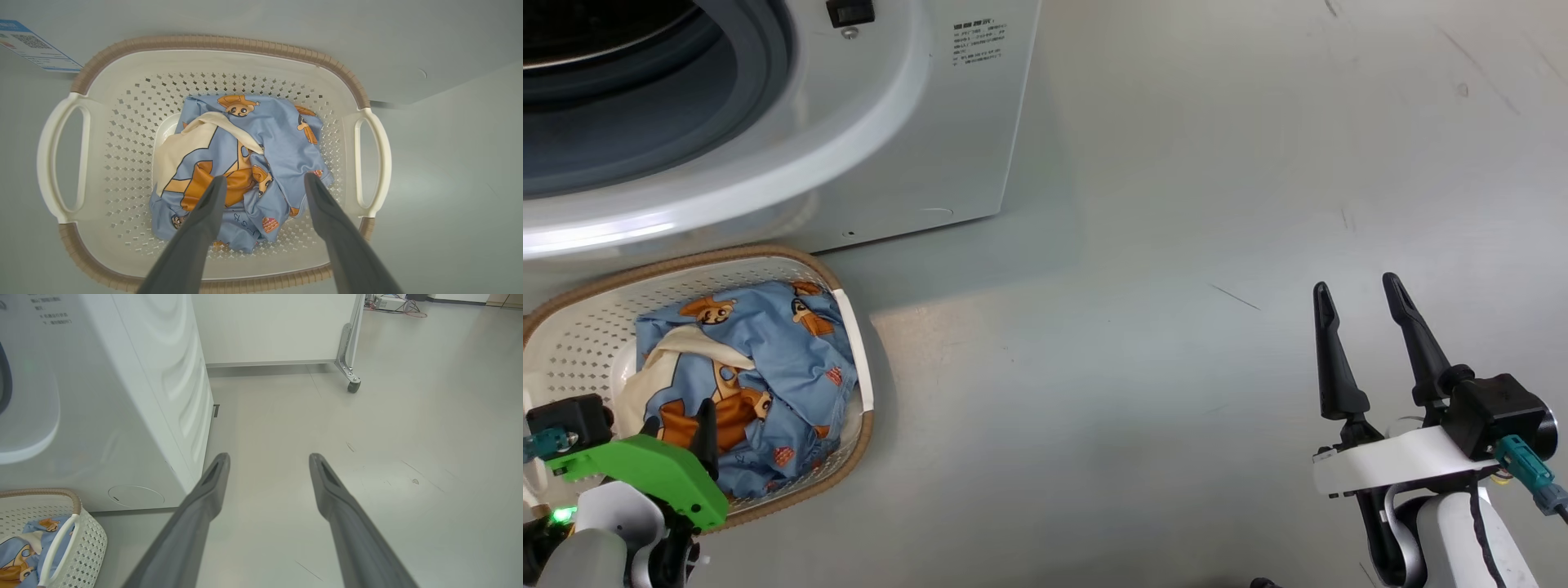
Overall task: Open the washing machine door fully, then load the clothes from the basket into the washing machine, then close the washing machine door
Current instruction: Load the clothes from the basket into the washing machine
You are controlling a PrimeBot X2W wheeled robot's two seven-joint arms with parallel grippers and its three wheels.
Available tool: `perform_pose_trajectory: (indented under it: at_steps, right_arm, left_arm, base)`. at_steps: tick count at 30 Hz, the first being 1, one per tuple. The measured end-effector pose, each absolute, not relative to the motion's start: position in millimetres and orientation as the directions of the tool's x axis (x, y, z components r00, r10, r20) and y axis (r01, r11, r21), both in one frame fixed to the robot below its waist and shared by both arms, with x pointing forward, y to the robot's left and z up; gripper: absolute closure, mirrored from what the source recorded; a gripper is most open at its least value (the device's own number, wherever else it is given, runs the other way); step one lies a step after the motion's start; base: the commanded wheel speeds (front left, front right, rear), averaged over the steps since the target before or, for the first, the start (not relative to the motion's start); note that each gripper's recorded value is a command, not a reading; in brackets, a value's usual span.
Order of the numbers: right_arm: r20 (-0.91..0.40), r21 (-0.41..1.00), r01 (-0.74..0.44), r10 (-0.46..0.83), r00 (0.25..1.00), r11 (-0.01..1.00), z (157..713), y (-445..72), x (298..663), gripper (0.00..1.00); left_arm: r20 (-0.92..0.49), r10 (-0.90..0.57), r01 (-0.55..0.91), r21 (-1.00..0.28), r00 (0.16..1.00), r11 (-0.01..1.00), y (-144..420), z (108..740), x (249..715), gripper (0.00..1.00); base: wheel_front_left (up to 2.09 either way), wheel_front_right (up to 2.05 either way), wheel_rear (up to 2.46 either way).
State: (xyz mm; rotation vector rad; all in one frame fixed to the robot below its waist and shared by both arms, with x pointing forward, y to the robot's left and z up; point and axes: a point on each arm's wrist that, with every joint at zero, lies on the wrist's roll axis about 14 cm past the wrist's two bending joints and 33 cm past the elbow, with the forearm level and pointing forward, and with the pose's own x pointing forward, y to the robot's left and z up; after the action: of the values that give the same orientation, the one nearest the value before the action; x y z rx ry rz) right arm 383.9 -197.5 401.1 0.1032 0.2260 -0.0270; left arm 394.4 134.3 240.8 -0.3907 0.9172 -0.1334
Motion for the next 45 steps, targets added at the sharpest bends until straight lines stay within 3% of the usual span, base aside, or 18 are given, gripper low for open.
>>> perform_pose_trajectory:
  at_steps: [14, 45]
  right_arm:
    - [-0.275, 0.064, 0.043, -0.024, 0.961, 0.997, 376, -203, 399, 0.00]
    - [-0.387, 0.021, 0.035, -0.024, 0.922, 0.999, 318, -208, 413, 0.00]
  left_arm:
    - [-0.838, -0.275, -0.096, -0.359, 0.472, 0.928, 137, 183, 403, 0.00]
    - [-0.916, -0.238, -0.176, -0.305, 0.324, 0.936, 155, 106, 410, 0.00]
  base:
    - [0.00, 0.00, 0.00]
    - [0.00, 0.00, 0.00]
